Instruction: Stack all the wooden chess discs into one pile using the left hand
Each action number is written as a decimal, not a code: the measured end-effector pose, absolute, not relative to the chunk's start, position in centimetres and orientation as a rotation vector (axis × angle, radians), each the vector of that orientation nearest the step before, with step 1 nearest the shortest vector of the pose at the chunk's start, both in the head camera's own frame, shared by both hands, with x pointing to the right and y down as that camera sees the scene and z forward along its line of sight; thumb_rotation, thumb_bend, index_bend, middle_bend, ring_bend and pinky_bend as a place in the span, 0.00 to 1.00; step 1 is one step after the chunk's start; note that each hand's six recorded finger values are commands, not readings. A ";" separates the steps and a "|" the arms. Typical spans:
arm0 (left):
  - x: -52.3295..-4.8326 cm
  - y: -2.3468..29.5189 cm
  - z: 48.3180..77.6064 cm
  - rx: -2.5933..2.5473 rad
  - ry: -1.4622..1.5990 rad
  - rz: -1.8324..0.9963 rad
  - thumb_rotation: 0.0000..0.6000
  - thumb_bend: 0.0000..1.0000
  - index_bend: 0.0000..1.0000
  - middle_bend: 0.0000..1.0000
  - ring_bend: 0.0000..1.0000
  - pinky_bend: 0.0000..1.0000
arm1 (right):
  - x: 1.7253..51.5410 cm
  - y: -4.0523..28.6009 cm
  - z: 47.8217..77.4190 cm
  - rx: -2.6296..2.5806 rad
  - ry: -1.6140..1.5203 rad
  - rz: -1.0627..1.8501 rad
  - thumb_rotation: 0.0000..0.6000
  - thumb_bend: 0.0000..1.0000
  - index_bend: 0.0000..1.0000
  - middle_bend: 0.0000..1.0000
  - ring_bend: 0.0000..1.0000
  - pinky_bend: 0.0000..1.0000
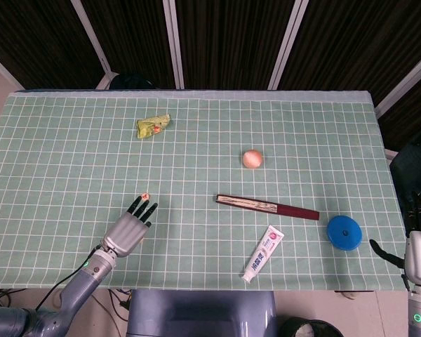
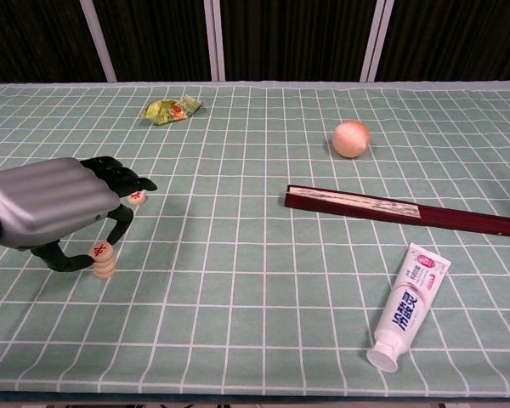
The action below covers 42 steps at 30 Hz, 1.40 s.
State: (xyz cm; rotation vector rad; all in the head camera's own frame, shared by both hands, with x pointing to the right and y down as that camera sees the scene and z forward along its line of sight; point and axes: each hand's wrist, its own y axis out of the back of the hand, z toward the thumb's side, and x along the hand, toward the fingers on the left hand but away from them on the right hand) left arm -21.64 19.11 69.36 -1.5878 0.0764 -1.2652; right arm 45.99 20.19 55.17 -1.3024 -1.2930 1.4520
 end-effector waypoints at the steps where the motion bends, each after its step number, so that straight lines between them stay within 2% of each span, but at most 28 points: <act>1: -21.6 19.1 69.4 -1.586 0.076 -1.263 1.00 0.31 0.50 0.00 0.00 0.00 | 46.0 20.2 55.2 -1.302 -1.293 1.452 1.00 0.23 0.09 0.01 0.00 0.00; 36: -22.0 18.7 68.8 -1.539 0.093 -1.266 1.00 0.30 0.42 0.00 0.00 0.00 | 46.0 20.2 55.1 -1.297 -1.299 1.452 1.00 0.23 0.09 0.01 0.00 0.00; 42: -22.9 16.8 68.2 -1.511 0.176 -1.296 1.00 0.22 0.37 0.00 0.00 0.00 | 46.0 20.2 55.1 -1.297 -1.299 1.452 1.00 0.23 0.09 0.01 0.00 0.00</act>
